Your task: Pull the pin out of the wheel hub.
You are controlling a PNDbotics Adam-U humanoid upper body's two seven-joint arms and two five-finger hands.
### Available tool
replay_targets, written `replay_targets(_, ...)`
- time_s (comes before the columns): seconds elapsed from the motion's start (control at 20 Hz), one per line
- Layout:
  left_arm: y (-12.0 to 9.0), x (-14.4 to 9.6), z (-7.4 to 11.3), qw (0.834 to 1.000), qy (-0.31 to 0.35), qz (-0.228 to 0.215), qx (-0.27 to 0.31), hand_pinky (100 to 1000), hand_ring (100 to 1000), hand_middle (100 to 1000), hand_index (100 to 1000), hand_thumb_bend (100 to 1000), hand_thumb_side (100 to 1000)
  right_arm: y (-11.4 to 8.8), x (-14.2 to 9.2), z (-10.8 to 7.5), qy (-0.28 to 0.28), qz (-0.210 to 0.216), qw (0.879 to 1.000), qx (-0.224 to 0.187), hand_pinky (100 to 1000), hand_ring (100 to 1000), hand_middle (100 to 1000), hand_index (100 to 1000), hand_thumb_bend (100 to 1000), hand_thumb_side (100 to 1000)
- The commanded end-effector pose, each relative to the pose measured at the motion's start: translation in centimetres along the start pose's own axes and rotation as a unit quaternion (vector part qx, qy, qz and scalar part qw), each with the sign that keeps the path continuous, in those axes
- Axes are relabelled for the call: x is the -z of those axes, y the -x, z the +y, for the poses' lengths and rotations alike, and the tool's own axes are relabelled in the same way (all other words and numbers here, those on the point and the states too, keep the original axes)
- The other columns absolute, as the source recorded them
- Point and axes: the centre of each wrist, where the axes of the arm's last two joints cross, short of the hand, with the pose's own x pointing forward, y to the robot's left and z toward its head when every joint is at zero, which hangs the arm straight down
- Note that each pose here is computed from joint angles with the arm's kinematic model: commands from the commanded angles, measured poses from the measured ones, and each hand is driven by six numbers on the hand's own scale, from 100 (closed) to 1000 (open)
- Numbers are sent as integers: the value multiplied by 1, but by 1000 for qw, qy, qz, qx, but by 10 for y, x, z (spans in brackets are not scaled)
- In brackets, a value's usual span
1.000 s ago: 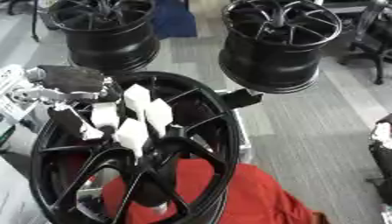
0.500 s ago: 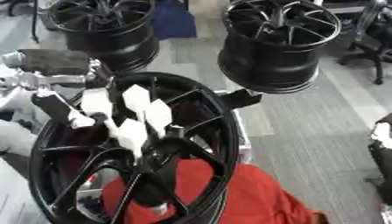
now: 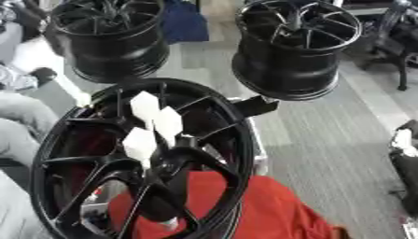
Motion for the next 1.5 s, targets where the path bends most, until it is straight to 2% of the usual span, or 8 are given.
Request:
replay_targets(0.05,29,-35,2,993,102,36,53,497,441,486,683,100,271,-6,5,-4,5,-15,1000,1,525,629,564,745,100,313)
replay_targets(0.2,56,-54,-26,987,122,106,23,526,456,507,700,100,273,-6,4,-4,6,-14,1000,1,525,628,564,745,100,311)
replay_targets(0.4,84,-74,-66,974,134,183,-9,623,566,692,837,100,299,-6,5,-4,7,-14,1000,1,525,628,564,745,100,311)
replay_targets(0.5,91,-77,-86,971,136,198,-19,651,609,768,865,114,316,-7,4,-3,6,-13,1000,2,525,628,564,745,100,310)
replay_targets(0.65,92,-76,-103,968,148,200,-14,682,651,845,908,166,501,-6,4,-4,7,-12,1000,2,525,628,563,745,100,311)
replay_targets(0.9,92,-72,-115,967,147,206,-5,691,665,879,923,162,553,-7,5,-3,6,-13,1000,2,525,628,564,745,100,311)
replay_targets(1.25,84,-64,-118,982,88,167,-17,651,605,783,880,100,345,-7,5,-3,6,-13,1000,2,524,628,564,745,100,312)
replay_targets(1.5,55,-40,-123,993,-33,45,-102,606,544,721,844,100,348,-7,5,-2,7,-12,1000,6,524,628,564,744,100,311)
